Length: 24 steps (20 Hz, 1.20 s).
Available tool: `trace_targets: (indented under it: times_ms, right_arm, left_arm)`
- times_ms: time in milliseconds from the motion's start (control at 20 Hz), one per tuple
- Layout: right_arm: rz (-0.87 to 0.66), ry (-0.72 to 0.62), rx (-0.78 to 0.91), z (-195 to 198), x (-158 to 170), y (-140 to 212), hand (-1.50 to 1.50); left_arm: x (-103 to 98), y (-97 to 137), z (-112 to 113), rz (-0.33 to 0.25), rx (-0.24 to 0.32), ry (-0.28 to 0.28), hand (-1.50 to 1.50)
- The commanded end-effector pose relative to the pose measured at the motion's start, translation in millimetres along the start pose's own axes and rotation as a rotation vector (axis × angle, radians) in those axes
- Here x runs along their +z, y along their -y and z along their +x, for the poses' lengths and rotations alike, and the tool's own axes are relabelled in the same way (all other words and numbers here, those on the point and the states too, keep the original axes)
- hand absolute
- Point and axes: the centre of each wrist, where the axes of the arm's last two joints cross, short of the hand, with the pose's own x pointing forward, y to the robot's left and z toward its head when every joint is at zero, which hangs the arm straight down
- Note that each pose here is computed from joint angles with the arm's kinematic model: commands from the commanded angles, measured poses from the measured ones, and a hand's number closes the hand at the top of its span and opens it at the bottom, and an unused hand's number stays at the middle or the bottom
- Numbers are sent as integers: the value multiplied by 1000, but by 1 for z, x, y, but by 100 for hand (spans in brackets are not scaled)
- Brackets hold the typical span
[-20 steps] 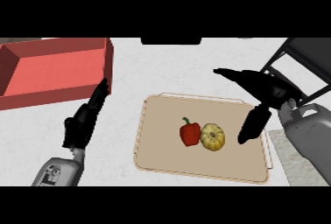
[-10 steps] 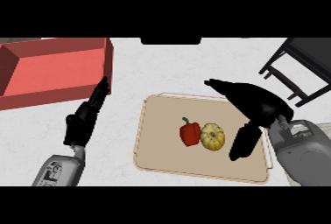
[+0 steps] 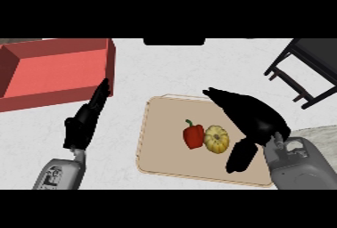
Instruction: Pick the squash from the tray and place it in the tiered shelf
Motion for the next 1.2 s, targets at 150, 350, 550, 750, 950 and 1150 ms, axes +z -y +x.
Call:
trace_targets:
  times_ms: [150,350,550,750,950,1150]
  right_arm:
    - [7,-37,9,34,-18,-5,-150]
    - [28,-71,22,-9,-13,-22,-150]
    - [23,-93,13,-5,-17,-26,-150]
    - [43,-89,37,13,-25,-35,-150]
    - [49,-108,63,-3,-34,-33,-150]
    - [43,-122,77,-4,-25,-53,-150]
  left_arm:
    - [4,8,-1,-6,-1,-1,0]
    - [7,11,-3,-10,9,-11,0]
    - [-4,4,-11,4,8,-4,0]
    - [-12,-5,10,1,3,-7,0]
    - [6,-1,-7,-5,-3,-1,0]
    - [7,10,1,5,-9,-1,0]
